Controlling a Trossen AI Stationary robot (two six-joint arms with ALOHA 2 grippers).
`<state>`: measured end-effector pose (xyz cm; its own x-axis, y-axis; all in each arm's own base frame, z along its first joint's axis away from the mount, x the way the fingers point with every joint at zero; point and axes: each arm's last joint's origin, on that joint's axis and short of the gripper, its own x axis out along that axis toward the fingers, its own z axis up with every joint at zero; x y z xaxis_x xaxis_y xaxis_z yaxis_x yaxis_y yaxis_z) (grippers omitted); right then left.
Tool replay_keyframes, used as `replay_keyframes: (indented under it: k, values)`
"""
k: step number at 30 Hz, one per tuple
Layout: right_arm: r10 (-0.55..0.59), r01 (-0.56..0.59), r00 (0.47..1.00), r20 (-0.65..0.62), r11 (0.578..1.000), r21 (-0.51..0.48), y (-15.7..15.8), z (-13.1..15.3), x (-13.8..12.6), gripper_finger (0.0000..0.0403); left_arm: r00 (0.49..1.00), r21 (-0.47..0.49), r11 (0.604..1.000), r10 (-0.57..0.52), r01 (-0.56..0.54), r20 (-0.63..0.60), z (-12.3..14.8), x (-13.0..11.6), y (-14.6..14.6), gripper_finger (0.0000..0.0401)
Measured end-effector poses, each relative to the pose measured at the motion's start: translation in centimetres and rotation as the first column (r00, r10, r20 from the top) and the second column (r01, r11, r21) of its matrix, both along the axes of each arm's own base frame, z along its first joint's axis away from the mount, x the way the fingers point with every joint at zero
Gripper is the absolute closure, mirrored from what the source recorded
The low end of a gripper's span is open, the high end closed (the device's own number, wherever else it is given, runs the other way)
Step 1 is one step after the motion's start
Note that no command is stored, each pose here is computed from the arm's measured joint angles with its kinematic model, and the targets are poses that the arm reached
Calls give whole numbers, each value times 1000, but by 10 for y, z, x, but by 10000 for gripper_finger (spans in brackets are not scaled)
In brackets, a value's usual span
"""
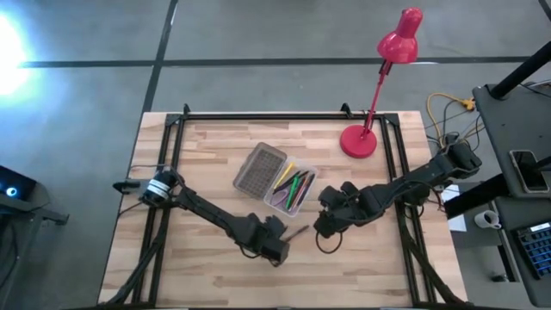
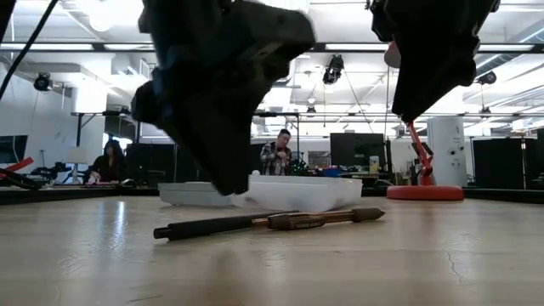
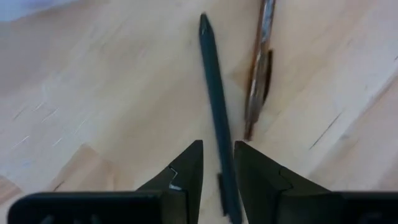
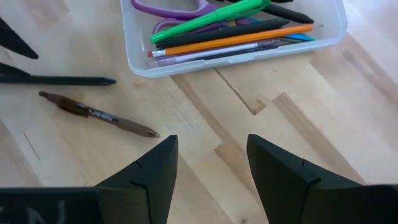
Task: Pick & place school supplies into a supply box
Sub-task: Put the black pen into the gray supply box
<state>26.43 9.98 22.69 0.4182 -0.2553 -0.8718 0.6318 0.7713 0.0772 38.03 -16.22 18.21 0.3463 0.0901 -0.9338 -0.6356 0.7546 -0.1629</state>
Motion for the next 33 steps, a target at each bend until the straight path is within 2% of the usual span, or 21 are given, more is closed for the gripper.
replay_keyframes:
  k: [6,11,15,20,25,33]
  values:
    - [-72,72,997,21,997,36,0,0,0,218,999,24,1000,1,0,-47,-12,-5,8,325]
    - [-113,111,993,30,992,63,1,0,0,220,1000,10,1000,-7,7,-6,-8,-1,5,325]
    - [-108,106,994,16,990,96,2,0,0,219,998,-14,1000,-21,22,53,-9,4,-2,325]
    - [-128,125,992,20,985,115,3,0,0,219,1000,3,1000,-23,22,16,-26,6,-3,325]
    - [-140,136,990,25,983,124,3,0,0,220,1000,17,1000,-25,25,9,-27,5,-5,325]
    - [-144,140,989,26,982,125,3,0,0,220,996,45,995,-93,93,-15,-27,6,-1,327]
